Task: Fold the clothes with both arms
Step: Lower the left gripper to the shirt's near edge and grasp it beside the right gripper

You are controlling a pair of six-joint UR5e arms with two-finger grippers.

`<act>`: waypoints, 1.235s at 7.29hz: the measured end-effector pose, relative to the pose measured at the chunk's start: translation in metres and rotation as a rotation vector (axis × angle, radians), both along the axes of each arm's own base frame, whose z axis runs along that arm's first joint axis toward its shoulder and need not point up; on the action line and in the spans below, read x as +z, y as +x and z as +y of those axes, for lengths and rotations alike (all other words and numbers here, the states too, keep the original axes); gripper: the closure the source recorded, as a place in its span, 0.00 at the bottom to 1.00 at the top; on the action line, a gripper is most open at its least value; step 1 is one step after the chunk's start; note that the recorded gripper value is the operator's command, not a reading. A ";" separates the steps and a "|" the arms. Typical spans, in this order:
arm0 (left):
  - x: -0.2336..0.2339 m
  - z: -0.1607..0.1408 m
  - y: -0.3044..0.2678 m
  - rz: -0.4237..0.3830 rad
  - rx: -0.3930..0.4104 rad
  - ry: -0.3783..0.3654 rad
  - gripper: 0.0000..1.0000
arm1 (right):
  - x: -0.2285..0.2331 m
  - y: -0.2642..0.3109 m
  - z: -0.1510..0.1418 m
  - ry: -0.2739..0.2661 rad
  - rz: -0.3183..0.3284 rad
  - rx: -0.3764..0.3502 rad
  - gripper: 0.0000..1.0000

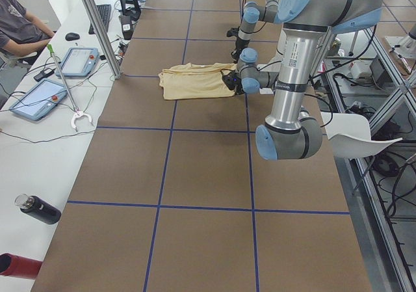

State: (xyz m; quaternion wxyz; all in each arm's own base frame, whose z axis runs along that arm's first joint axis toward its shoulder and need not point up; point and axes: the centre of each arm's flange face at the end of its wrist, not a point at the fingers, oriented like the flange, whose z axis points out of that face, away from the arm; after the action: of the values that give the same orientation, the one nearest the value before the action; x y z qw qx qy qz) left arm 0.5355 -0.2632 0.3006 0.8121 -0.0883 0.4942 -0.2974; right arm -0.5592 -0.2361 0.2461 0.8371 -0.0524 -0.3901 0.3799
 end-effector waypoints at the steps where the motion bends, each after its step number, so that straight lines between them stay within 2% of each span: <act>1: 0.001 -0.001 0.000 -0.002 -0.002 0.003 0.61 | 0.000 0.000 0.000 0.000 0.000 0.001 1.00; 2: 0.001 -0.002 0.000 -0.003 -0.002 0.005 0.85 | 0.000 0.000 -0.001 0.000 0.001 0.001 1.00; 3: 0.002 -0.002 0.000 -0.004 -0.003 0.004 1.00 | 0.000 0.000 -0.001 0.000 0.000 0.001 1.00; 7: -0.001 0.000 -0.003 0.003 0.000 0.006 1.00 | -0.001 0.001 -0.002 0.001 -0.001 0.004 1.00; 9: -0.017 0.003 -0.017 0.036 0.002 0.018 1.00 | -0.002 0.004 -0.009 0.001 -0.004 0.015 1.00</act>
State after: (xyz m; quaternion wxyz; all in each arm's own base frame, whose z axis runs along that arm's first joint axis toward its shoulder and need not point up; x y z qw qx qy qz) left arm 0.5185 -0.2605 0.2836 0.8040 -0.0869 0.5115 -0.2905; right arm -0.5549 -0.2450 0.2443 0.8337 -0.0498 -0.3921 0.3857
